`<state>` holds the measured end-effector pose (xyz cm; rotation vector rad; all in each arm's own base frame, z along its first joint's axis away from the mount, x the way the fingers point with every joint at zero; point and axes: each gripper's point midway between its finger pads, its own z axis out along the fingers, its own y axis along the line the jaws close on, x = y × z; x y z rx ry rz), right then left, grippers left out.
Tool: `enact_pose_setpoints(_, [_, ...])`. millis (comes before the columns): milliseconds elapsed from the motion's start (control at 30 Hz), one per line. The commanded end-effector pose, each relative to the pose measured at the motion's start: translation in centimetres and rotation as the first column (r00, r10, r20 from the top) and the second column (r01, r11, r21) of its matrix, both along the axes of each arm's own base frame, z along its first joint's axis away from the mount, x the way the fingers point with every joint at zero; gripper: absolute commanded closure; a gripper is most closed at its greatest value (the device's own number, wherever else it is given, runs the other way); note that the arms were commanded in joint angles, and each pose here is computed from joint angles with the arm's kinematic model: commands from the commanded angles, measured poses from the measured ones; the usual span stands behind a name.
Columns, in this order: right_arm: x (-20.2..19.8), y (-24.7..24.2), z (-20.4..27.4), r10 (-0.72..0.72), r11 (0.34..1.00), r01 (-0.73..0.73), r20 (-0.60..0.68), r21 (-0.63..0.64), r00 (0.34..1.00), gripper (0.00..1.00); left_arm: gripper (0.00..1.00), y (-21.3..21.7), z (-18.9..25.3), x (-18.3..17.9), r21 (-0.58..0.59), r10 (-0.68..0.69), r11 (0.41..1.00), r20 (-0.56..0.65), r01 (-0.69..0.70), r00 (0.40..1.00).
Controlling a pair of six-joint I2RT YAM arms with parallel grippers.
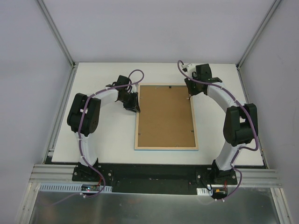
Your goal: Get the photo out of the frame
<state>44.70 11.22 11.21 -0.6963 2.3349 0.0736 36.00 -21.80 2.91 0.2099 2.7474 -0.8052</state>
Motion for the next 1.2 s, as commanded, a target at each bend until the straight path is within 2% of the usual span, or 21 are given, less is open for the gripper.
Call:
enact_pose_setpoints(0, [-0.1,0.6,1.4,0.028,0.999,-0.028,0.016,0.018,0.999,0.99,1.00,0.3,-0.6,-2.1,-0.007,-0.039,0.999,-0.072,0.038,0.997])
enact_pose_setpoints(433, [-1.4,1.3,2.2,0.077,0.996,-0.077,-0.005,0.053,0.997,0.99,1.00,0.4,-0.9,-2.0,-0.007,-0.036,0.999,-0.079,0.036,0.996])
enact_pose_setpoints(833, [1.1,-0.2,0.0,0.026,0.997,-0.023,0.053,-0.067,0.998,0.99,1.00,0.3,-1.0,-2.1,-0.013,-0.044,0.999,-0.083,0.043,0.996])
enact_pose_setpoints(967, [1.9,0.0,0.1,0.022,0.998,-0.016,0.094,-0.066,0.995,0.99,1.00,0.2,-1.0,-2.2,-0.019,-0.049,0.999,-0.086,0.048,0.995])
enact_pose_setpoints(1167, [2.0,1.1,-0.4,0.034,0.999,-0.030,0.090,-0.041,0.995,0.99,1.00,0.0,-0.9,-2.3,-0.030,-0.056,0.998,-0.087,0.053,0.995])
